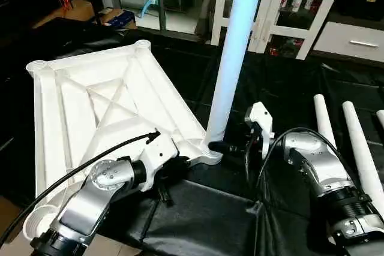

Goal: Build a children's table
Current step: Rotate leg to tighten

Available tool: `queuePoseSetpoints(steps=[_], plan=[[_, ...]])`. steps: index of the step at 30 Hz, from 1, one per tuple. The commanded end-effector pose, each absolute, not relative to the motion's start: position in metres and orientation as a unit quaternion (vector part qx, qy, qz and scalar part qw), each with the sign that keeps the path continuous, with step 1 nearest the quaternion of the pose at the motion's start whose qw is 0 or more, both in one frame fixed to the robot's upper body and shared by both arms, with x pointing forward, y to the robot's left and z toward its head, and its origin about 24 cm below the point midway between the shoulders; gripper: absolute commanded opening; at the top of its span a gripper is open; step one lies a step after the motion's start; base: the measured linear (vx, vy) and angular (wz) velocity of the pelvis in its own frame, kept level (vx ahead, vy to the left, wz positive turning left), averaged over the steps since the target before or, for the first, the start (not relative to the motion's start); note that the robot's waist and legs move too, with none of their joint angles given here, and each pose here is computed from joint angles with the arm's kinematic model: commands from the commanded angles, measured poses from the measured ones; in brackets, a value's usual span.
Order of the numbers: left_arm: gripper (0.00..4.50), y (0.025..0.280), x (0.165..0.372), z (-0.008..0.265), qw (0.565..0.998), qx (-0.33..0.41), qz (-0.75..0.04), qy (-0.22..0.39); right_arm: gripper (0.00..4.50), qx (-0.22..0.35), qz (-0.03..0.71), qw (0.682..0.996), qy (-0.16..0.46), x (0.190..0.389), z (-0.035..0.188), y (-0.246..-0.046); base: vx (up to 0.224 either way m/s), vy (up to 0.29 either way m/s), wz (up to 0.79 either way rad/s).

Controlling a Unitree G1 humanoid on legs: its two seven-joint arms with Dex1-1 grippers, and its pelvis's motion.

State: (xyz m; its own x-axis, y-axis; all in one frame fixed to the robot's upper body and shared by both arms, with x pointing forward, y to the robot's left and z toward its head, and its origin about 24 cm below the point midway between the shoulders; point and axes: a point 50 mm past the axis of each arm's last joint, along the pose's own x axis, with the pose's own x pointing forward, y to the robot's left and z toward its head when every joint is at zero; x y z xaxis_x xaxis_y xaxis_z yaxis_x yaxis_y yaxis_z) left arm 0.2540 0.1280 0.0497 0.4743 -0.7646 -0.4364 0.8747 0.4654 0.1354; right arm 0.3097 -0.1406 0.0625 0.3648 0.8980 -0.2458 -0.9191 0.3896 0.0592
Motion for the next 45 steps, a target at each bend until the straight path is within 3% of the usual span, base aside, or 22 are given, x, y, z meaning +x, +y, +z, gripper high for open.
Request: queuePoseSetpoints(steps=[1,11,17,18,20,27,31,34,37,38,45], plan=[[0.0,0.117,0.252,0.067,0.83,0.169,-0.518,0.116,3.0,-0.042,0.552,0.825,0.112,0.312,0.067,-0.139,0.0,0.0,0.0],[0.0,0.118,0.251,0.066,0.828,0.17,-0.521,0.12,2.07,-0.031,0.56,0.819,0.122,0.308,0.063,-0.139,0.0,0.0,0.0],[0.0,0.12,0.255,0.061,0.837,0.172,-0.501,0.139,1.9,-0.029,0.508,0.851,0.126,0.313,0.056,-0.139,0.0,0.0,0.0],[0.0,0.122,0.269,0.055,0.864,0.183,-0.443,0.153,1.89,-0.037,0.437,0.889,0.134,0.321,0.045,-0.139,0.0,0.0,0.0],[0.0,0.12,0.284,0.052,0.888,0.185,-0.389,0.161,1.88,-0.03,0.367,0.919,0.142,0.326,0.036,-0.136,0.0,0.0,0.0],[0.0,0.1,0.323,0.052,0.936,0.162,-0.265,0.163,1.87,0.01,0.198,0.967,0.163,0.333,0.021,-0.109,0.0,0.0,0.0],[0.0,0.09,0.33,0.053,0.936,0.172,-0.261,0.16,1.86,0.018,0.186,0.969,0.159,0.334,0.021,-0.087,0.0,0.0,0.0],[0.0,0.089,0.326,0.051,0.93,0.169,-0.278,0.169,1.86,0.049,0.22,0.966,0.127,0.334,0.03,-0.077,0.0,0.0,0.0],[0.0,0.093,0.32,0.047,0.921,0.178,-0.297,0.18,1.86,0.048,0.248,0.962,0.107,0.334,0.036,-0.079,0.0,0.0,0.0],[0.0,0.098,0.314,0.044,0.914,0.181,-0.31,0.19,2.42,0.042,0.264,0.959,0.093,0.335,0.043,-0.085,0.0,0.0,0.0],[0.0,0.118,0.297,0.043,0.899,0.183,-0.336,0.212,2.99,0.02,0.306,0.949,0.065,0.34,0.065,-0.107,0.0,0.0,0.0]])
